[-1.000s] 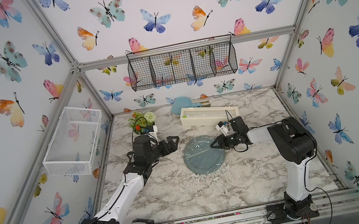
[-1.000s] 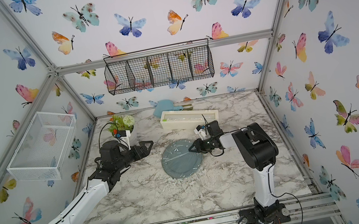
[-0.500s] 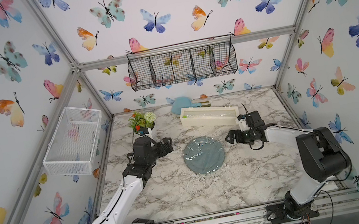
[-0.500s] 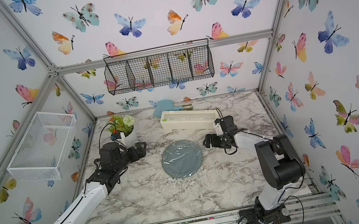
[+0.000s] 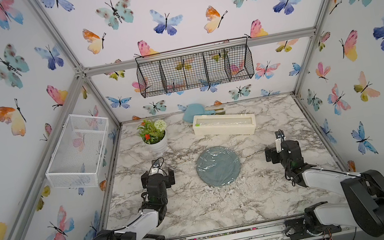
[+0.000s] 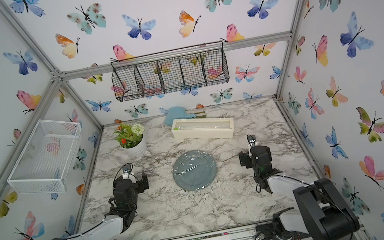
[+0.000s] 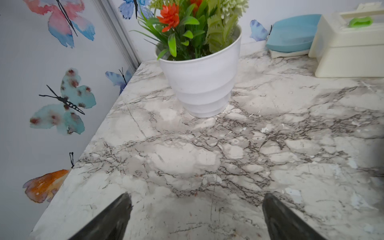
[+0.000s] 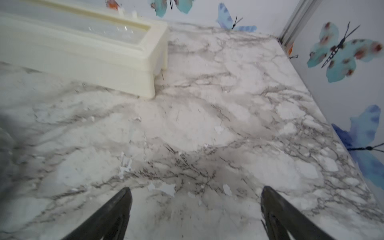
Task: Wrap the plate with plastic wrap
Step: Reset both arms
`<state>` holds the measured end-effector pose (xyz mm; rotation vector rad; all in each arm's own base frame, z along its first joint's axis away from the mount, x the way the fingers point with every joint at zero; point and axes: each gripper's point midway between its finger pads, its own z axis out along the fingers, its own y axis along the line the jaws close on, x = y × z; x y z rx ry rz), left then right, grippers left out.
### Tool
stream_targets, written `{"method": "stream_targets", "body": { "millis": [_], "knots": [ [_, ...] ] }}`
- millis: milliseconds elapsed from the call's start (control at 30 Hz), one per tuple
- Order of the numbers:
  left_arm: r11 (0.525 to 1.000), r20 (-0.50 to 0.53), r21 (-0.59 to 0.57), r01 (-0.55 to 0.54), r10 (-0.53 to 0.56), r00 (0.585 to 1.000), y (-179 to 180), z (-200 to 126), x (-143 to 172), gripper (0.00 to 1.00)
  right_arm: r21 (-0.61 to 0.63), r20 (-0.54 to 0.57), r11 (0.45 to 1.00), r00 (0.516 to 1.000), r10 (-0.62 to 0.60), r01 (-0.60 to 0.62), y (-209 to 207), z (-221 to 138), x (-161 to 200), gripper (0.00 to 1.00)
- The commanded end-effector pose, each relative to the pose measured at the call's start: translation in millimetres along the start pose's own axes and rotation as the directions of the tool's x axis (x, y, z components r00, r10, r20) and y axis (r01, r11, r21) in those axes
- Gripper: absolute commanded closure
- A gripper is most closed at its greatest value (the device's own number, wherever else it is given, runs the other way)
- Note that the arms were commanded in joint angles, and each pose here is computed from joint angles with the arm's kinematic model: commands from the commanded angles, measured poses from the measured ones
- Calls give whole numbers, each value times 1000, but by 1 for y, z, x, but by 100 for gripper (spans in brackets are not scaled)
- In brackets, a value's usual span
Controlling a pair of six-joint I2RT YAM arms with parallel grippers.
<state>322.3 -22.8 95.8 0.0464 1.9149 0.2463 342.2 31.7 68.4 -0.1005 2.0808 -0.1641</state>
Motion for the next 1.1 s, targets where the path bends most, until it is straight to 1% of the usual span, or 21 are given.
{"method": "stream_targets", "body": {
  "millis": [0, 33, 67, 100, 133, 200, 233, 333, 367, 433, 467, 533, 600, 633, 700, 733, 867, 933, 1067],
  "knots": [
    [997, 272, -50, 59, -43, 961, 17, -12, -52, 2, 69, 303, 997, 953, 18, -40, -17, -2, -63, 2],
    [997, 280, -37, 74, -60, 958, 20, -12, -53, 2, 60, 302, 997, 953, 27, -48, -16, 0, -63, 2],
    [995, 279, -29, 100, -88, 956, 26, -9, -53, 2, 38, 311, 995, 947, 75, -91, -21, 3, -65, 2],
    [992, 267, -7, 128, -121, 956, 31, -6, -52, 2, 16, 298, 995, 951, 86, -95, -21, 9, -60, 2],
    [987, 242, 13, 157, -156, 958, 36, -2, -49, 2, 31, 295, 993, 950, 100, -114, -24, 13, -54, 2],
    [983, 197, 42, 180, -185, 963, 39, 6, -47, 2, 22, 370, 990, 921, 121, -139, -29, 4, -52, 2],
    [983, 179, 46, 177, -182, 967, 38, 8, -46, 2, 22, 392, 990, 912, 122, -142, -30, 0, -52, 2],
    [985, 164, 89, 147, -161, 973, 29, 12, -47, 2, 34, 314, 989, 941, 126, -144, -31, 7, -43, 2],
    [984, 170, 109, 142, -159, 972, 26, 11, -48, 2, 56, 311, 987, 942, 128, -152, -34, 11, -45, 1],
    [975, 210, 140, 174, -201, 957, 23, 4, -49, 2, 55, 326, 987, 937, 126, -152, -34, 12, -47, 2],
    [978, 248, 118, 175, -199, 948, 27, -1, -45, 2, 57, 331, 987, 935, 124, -151, -34, 10, -47, 2],
    [976, 279, 90, 201, -218, 935, 33, -5, -35, 2, 54, 319, 987, 940, 125, -150, -34, 13, -46, 2],
    [979, 351, 101, 180, -204, 914, 31, -7, -44, 2, 56, 307, 987, 943, 126, -150, -34, 13, -45, 2],
    [978, 332, 85, 189, -206, 920, 34, -5, -41, 2, 56, 309, 987, 943, 127, -151, -34, 13, -46, 2],
    [966, 251, -15, 258, -246, 936, 50, 8, -31, 2, 55, 310, 987, 942, 126, -150, -33, 14, -46, 2],
    [963, 213, -25, 270, -259, 942, 50, 13, -27, 2, 56, 310, 987, 942, 127, -152, -34, 14, -46, 2],
    [972, 209, 14, 236, -233, 950, 42, 26, -34, 2, 55, 305, 987, 944, 125, -149, -33, 15, -46, 2],
    [972, 226, 19, 233, -231, 946, 42, 23, -34, 2, 52, 296, 988, 947, 127, -148, -32, 18, -45, 2],
    [975, 216, 40, 221, -224, 950, 38, 26, -35, 2, 55, 309, 987, 943, 126, -150, -33, 14, -46, 2]
  ]
}}
